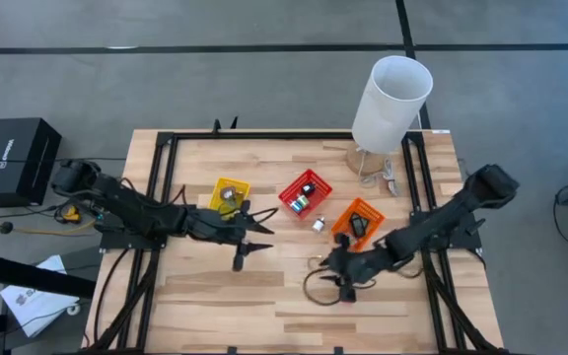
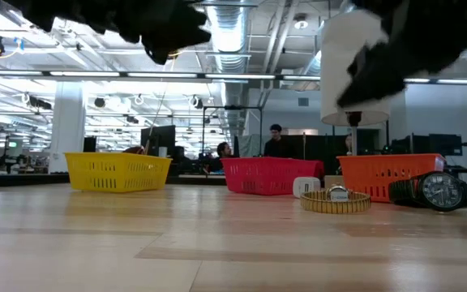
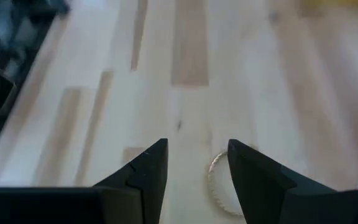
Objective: Pick & Place Office items
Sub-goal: Put the gold watch into the yellow bin
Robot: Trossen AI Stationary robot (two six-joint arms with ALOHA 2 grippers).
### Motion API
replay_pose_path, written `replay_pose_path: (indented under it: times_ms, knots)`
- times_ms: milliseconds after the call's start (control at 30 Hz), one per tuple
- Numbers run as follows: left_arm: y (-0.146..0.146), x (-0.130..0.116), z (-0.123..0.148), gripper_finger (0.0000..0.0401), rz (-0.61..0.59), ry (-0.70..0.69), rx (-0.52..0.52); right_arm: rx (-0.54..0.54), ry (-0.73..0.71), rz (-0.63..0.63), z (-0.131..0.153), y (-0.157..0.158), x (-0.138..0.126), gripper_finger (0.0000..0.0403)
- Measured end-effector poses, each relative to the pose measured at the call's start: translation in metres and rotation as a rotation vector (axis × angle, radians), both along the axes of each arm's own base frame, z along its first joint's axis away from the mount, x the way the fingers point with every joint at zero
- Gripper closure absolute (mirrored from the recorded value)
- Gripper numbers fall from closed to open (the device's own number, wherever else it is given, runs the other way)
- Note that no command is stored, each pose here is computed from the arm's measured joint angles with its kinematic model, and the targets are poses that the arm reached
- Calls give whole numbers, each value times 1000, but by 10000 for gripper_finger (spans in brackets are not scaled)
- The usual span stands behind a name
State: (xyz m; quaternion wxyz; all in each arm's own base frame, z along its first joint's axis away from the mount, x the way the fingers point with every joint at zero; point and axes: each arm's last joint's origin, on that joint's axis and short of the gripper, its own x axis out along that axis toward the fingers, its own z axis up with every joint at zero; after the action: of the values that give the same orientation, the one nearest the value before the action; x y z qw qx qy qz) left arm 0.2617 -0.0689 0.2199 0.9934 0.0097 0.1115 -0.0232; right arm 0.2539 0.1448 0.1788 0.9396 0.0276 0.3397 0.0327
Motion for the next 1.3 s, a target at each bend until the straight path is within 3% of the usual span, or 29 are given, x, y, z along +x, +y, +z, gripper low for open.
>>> replay_pose_path:
  times_ms: [167,367,500,833,1033,1167,1300]
  knots:
    - [1,-2,4,248,-1,-12,0,-1,145,51,-14,10,24,253]
    - [3,-2,3,248,-1,-11,36,-71,304,12,-25,8,47,263]
    - [3,-2,4,248,1,-16,35,-46,404,30,-42,6,57,264]
    - [3,-2,4,248,0,-15,38,-32,466,-11,-53,-3,69,270]
    - [3,-2,4,248,0,-15,38,-59,433,3,-34,-2,65,275]
    - [3,-2,4,248,0,-15,38,-130,402,-80,-23,-8,62,275]
    - [3,-2,4,248,0,-15,37,-71,460,-100,-35,-16,67,275]
